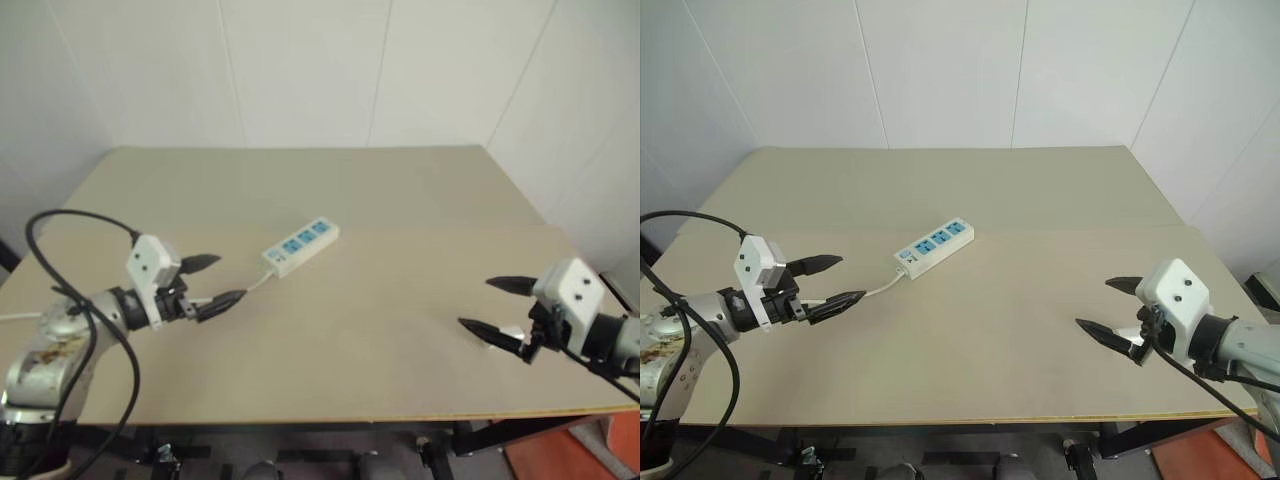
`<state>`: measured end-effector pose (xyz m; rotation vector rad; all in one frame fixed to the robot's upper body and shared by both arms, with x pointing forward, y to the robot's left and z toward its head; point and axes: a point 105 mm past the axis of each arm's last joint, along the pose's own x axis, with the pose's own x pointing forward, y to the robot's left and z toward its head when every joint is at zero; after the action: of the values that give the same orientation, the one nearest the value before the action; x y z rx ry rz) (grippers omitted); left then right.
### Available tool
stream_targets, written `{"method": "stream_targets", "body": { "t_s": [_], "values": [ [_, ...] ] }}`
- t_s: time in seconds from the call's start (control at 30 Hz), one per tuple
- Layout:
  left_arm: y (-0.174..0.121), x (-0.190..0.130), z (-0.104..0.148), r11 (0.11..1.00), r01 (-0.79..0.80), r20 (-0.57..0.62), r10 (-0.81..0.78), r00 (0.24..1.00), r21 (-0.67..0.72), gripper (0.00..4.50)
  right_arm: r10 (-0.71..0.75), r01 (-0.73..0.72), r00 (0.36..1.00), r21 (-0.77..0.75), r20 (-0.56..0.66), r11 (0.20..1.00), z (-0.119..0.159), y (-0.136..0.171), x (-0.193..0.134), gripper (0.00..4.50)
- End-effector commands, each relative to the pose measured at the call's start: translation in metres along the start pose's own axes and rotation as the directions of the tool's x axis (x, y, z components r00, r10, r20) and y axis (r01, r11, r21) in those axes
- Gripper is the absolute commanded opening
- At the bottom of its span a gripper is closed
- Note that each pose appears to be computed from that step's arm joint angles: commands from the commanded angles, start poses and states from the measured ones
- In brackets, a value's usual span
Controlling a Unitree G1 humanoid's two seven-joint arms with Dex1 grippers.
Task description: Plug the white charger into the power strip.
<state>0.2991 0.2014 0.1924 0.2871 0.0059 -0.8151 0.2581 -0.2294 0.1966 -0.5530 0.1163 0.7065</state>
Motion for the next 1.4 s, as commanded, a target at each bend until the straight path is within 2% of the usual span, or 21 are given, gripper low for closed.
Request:
{"method": "stream_targets", "body": {
  "t_s": [0.03,0.17,0.33,0.53,0.7,0.9,1.1,1.4],
  "values": [
    [0.001,0.003,0.007,0.999,-0.001,0.022,0.001,1.000,0.033,4.48,-0.019,0.020,1.000,-0.048,0.021,0.999,0.009,-0.003,0.001,4.50],
    [0.002,0.009,0.008,0.999,-0.001,0.033,0.000,0.999,0.036,4.48,-0.028,0.029,0.999,-0.049,0.031,0.998,0.012,-0.006,0.003,4.50],
    [0.015,0.017,0.006,0.995,-0.083,0.040,0.081,0.996,0.050,4.48,-0.045,0.046,0.998,-0.049,0.038,0.998,0.015,-0.010,0.005,4.50],
    [0.035,0.062,0.002,0.993,-0.112,0.068,0.109,0.992,0.035,4.48,-0.031,0.040,0.994,-0.094,0.101,0.995,0.037,-0.015,0.015,4.50],
    [0.049,0.105,-0.003,0.996,-0.092,0.064,0.092,0.994,0.005,4.48,-0.008,0.019,0.994,-0.099,0.108,0.995,0.040,-0.016,0.021,4.50],
    [0.046,0.141,-0.020,0.999,-0.038,-0.003,0.038,0.999,-0.004,4.48,0.009,0.003,0.994,-0.114,0.110,0.994,0.043,-0.013,0.026,4.50],
    [0.042,0.157,-0.036,0.999,-0.032,-0.071,0.033,0.997,0.008,4.48,0.033,-0.017,0.992,-0.123,0.123,0.992,0.047,-0.008,0.022,4.50],
    [0.039,0.160,-0.063,0.998,-0.057,-0.172,0.050,0.984,-0.035,4.48,0.021,-0.005,0.992,-0.128,0.121,0.992,0.048,-0.006,0.019,4.50]
  ]
}}
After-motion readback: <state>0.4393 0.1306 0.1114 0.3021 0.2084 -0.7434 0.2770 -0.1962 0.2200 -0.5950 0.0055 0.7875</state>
